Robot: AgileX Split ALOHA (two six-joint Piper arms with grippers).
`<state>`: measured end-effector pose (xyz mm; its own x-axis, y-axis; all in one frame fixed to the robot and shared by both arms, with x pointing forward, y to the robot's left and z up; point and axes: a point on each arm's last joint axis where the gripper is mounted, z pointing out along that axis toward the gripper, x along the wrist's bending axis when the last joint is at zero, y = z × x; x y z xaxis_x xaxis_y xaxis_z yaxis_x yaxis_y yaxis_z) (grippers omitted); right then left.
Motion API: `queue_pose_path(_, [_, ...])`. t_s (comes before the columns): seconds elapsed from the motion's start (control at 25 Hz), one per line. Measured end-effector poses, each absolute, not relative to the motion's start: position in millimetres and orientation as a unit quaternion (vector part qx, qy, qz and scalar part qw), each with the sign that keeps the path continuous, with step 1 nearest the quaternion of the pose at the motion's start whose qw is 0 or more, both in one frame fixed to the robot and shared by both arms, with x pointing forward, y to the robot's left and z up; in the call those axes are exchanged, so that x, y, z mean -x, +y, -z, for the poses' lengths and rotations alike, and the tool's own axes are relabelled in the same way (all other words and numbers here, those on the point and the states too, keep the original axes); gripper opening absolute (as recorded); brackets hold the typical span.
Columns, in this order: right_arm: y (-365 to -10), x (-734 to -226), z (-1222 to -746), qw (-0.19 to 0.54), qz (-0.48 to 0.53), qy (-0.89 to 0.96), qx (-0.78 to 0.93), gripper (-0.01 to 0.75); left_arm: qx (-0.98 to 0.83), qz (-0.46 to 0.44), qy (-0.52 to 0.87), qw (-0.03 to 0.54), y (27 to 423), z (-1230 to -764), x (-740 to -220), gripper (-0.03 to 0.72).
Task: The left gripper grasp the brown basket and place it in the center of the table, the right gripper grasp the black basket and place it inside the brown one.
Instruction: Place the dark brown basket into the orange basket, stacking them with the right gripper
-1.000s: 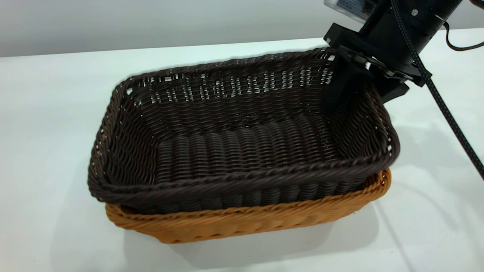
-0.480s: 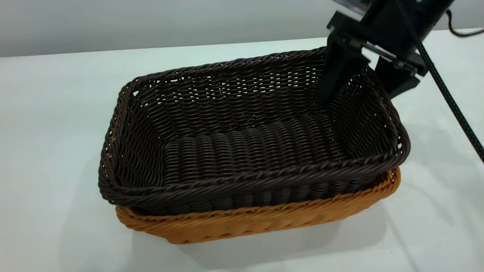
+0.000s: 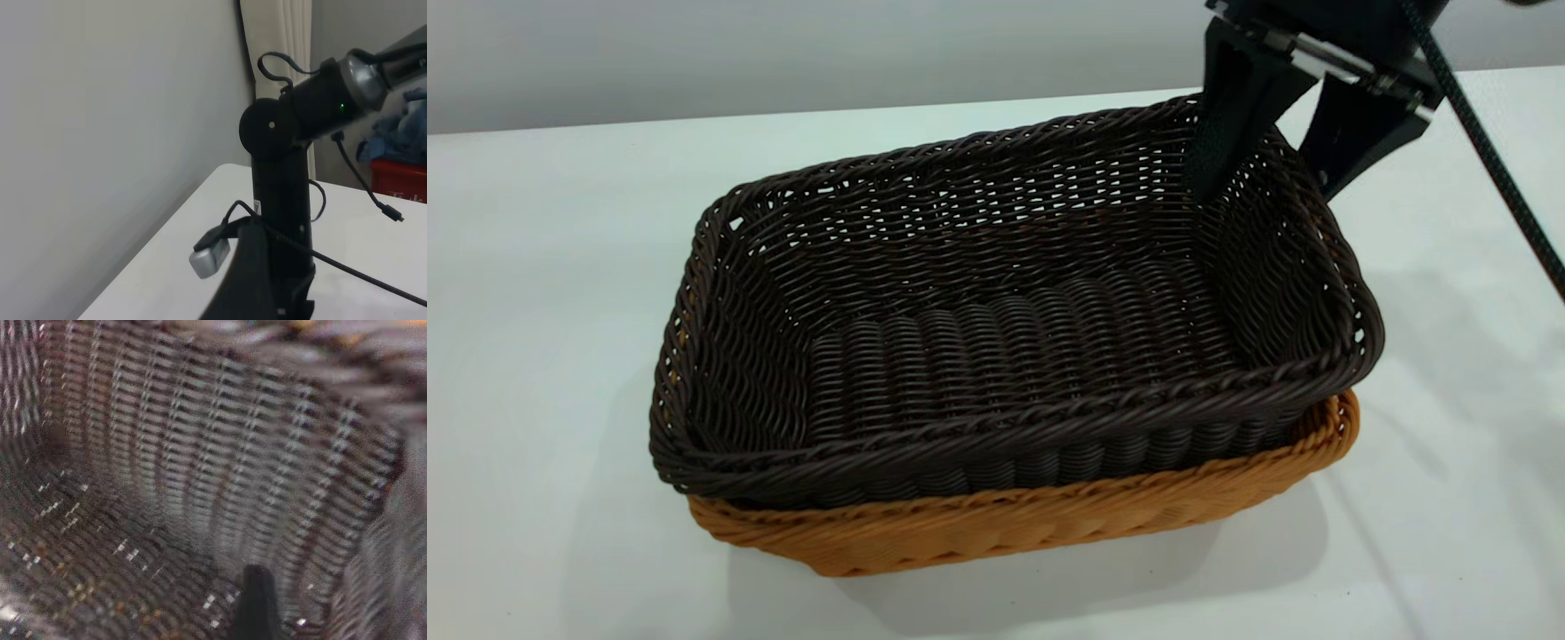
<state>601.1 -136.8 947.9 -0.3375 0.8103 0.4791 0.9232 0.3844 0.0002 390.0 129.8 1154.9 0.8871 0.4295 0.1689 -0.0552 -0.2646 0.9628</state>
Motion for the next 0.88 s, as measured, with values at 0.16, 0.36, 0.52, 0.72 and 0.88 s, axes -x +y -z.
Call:
queue_pose_path(0.16, [-141.0,-605.2,-945.1,0.172,0.128,-0.809,0.547,0.560,-0.769,-0.204,0.121,0.594,129.8,-1154.8,-389.9,0.596])
queue_pose_path(0.36, [-144.5,-606.3,-943.5,0.154,0.116,-0.815,0.547,0.560,-0.769,-0.204,0.120,0.593,129.7,-1154.8,-389.8,0.596])
queue_pose_path(0.52, [-143.3,-603.7,-944.4,0.171,0.113,-0.812,0.547,0.560,-0.769,-0.204,0.120,0.594,129.7,-1154.8,-389.8,0.596])
queue_pose_path(0.72, [-144.2,-605.1,-955.3,0.175,0.097,-0.825,0.529,0.560,-0.769,-0.207,0.121,0.593,129.9,-1154.9,-390.2,0.596])
queue_pose_path(0.88, [-139.7,-619.6,-979.6,0.145,0.135,-0.827,0.527,0.560,-0.769,-0.208,0.121,0.592,130.0,-1154.5,-390.4,0.596])
